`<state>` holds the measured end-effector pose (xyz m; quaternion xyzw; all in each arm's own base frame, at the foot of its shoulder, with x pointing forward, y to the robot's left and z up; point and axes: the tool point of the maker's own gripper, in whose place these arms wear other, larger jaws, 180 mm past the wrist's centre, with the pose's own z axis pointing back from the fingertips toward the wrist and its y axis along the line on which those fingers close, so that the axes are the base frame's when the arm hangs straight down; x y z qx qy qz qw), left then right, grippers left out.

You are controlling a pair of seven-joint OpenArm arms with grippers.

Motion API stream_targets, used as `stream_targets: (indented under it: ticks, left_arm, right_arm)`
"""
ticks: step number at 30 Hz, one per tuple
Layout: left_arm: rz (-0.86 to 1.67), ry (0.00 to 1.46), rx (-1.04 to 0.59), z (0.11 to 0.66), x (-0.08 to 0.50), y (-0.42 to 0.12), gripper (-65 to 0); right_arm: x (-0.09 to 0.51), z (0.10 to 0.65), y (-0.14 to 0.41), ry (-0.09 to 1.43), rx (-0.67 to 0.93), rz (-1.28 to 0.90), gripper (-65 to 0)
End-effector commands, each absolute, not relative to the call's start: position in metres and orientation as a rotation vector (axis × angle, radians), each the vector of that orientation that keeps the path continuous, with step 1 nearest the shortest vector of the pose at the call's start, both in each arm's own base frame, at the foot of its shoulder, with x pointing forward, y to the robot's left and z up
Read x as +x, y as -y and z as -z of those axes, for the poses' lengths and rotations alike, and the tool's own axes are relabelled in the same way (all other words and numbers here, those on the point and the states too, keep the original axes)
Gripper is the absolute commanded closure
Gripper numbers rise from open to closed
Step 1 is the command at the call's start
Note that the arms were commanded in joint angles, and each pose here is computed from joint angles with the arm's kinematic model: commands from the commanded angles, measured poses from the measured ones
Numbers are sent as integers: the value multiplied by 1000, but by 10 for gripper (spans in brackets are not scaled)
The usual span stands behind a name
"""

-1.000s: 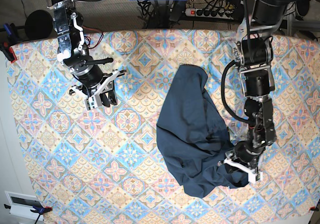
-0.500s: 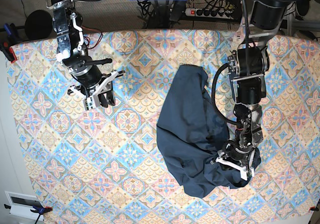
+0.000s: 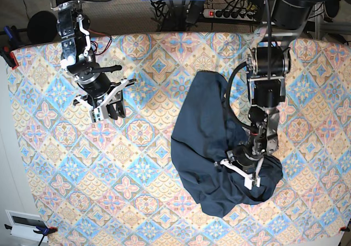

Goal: Layout the t-shirt on the table in an organized manner, then fold the t-shirt properly
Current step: 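Grasp the shirt's bunched end with the left gripper, then pull the held fabric with the left gripper across the shirt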

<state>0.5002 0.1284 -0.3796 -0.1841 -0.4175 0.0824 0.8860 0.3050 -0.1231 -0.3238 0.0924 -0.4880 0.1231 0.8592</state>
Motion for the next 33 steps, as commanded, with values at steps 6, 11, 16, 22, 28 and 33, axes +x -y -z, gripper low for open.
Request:
stream_targets:
  ticks: [6, 11, 16, 22, 28, 33]
  left_arm:
    - [54, 1011, -568, 305, 449, -32, 0]
    - [298, 978, -683, 299, 383, 53, 0]
    - [417, 875, -758, 319, 334, 109, 0]
    - [595, 817, -688, 336, 301, 132, -34]
    - [689, 868, -591, 309, 298, 104, -195]
    - [504, 993, -496, 287, 344, 30, -270]
  right_arm:
    - [318, 301, 158, 1105, 124, -198, -127]
    - [324, 287, 198, 1144, 44, -122, -127]
    - [326, 274, 233, 1165, -38, -108, -127]
    - [325, 271, 239, 1169, -53, -100, -127]
    - [323, 277, 233, 1146, -34, -101, -127]
    - [321, 280, 222, 1121, 92, -44, -127]
